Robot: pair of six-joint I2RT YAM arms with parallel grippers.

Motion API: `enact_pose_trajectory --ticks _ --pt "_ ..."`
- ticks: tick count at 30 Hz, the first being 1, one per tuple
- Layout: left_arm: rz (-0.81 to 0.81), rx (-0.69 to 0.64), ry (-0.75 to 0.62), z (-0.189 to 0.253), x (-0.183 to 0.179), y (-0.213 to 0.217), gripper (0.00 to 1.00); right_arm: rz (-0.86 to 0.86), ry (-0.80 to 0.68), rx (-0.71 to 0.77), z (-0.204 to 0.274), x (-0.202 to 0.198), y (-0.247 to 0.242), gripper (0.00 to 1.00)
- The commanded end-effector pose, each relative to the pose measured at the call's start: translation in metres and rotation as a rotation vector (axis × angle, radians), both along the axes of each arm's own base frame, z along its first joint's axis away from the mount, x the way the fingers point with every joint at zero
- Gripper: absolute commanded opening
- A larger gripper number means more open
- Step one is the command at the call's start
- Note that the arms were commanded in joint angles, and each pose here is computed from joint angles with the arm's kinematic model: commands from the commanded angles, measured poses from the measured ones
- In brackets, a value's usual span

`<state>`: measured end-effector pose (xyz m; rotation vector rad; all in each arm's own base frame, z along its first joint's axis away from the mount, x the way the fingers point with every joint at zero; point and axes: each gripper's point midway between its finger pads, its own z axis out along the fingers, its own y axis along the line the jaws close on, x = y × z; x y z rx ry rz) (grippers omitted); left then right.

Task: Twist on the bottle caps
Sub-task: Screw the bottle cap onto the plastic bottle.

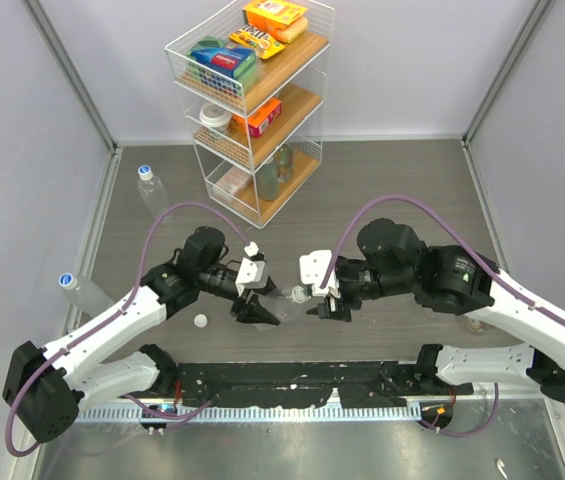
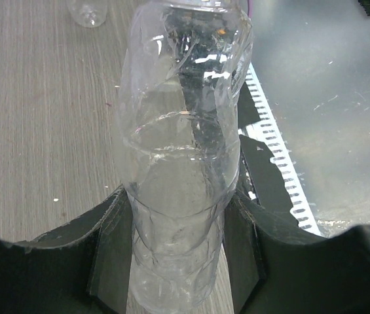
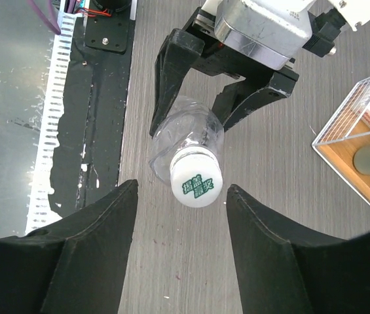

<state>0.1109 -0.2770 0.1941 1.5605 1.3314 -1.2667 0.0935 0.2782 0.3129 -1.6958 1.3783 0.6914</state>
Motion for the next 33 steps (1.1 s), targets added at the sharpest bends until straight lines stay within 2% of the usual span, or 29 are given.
enact_pose_trajectory --ticks 1,7,13,20,23,29,33 --pt "-0.025 -0.045 -0.038 0.017 0.002 -0.003 0.01 -0.004 -0.002 0.054 0.02 -0.001 0.005 0.59" --pt "-0.023 -0.047 -0.041 0.018 0.002 -0.004 0.01 -0.005 0.006 0.055 0.02 -0.001 0.007 0.59" --pt "-0.007 -0.046 -0.036 0.018 0.006 -0.005 0.0 -0.012 0.026 0.052 0.018 -0.001 0.01 0.52" --pt "0.026 -0.062 -0.058 0.022 0.009 -0.005 0.0 -0.025 0.041 0.042 0.015 0.0 0.012 0.33" --pt "0.045 -0.07 -0.075 0.026 0.009 -0.003 0.0 -0.037 0.036 0.04 0.015 0.003 0.011 0.32" --pt "0.221 -0.071 -0.103 0.034 0.033 0.0 0.0 -0.118 0.08 0.018 0.006 0.01 0.013 0.19" --pt "0.338 -0.071 -0.133 0.041 0.05 0.004 0.0 -0.291 0.188 0.034 -0.003 0.024 0.02 0.09"
